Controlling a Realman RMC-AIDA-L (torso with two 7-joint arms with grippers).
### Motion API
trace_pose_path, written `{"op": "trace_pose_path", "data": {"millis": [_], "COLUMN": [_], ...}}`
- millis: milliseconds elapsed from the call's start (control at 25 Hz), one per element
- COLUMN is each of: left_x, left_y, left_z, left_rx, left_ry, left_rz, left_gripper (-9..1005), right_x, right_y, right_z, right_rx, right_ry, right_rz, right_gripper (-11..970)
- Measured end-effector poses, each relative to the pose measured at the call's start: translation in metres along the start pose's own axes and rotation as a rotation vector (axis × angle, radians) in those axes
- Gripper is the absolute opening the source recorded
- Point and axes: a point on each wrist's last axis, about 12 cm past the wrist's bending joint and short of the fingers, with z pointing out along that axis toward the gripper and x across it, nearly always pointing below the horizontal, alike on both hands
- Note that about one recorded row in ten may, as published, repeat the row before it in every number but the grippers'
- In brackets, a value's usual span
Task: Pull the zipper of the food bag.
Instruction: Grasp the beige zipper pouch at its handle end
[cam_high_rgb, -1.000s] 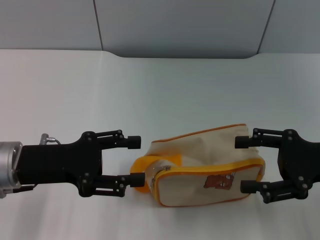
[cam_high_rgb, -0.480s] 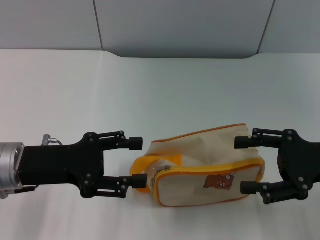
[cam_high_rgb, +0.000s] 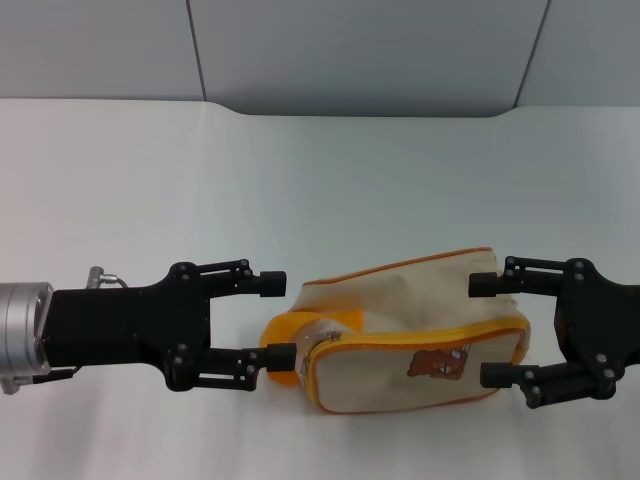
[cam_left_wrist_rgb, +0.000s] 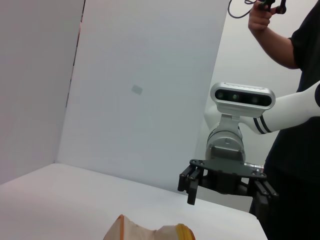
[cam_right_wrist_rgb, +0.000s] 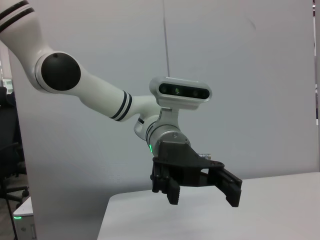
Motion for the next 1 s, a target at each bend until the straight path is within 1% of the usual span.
{"op": "trace_pose_path", "data": {"millis": [840, 960, 1000], "left_x": [0.003, 0.01, 0.02], "left_y": [-0.001, -0.002, -0.003], "left_z": [-0.001, -0.001, 0.002], "left_rx": [-0.013, -0.02, -0.046], "left_ry": [0.002, 0.031, 0.06], "left_rz": [-0.004, -0.027, -0.052], "left_gripper": [752, 746, 744], "right_x": [-0.001, -0.001, 0.0], "right_y": [-0.001, -0.002, -0.001], "right_z": [-0.001, -0.002, -0.002], "right_rx": [0.007, 0.012, 0.015], "right_ry": [-0.001, 0.001, 0.002], "right_rz": [-0.006, -0.005, -0.002], "right_gripper": [817, 816, 815]}}
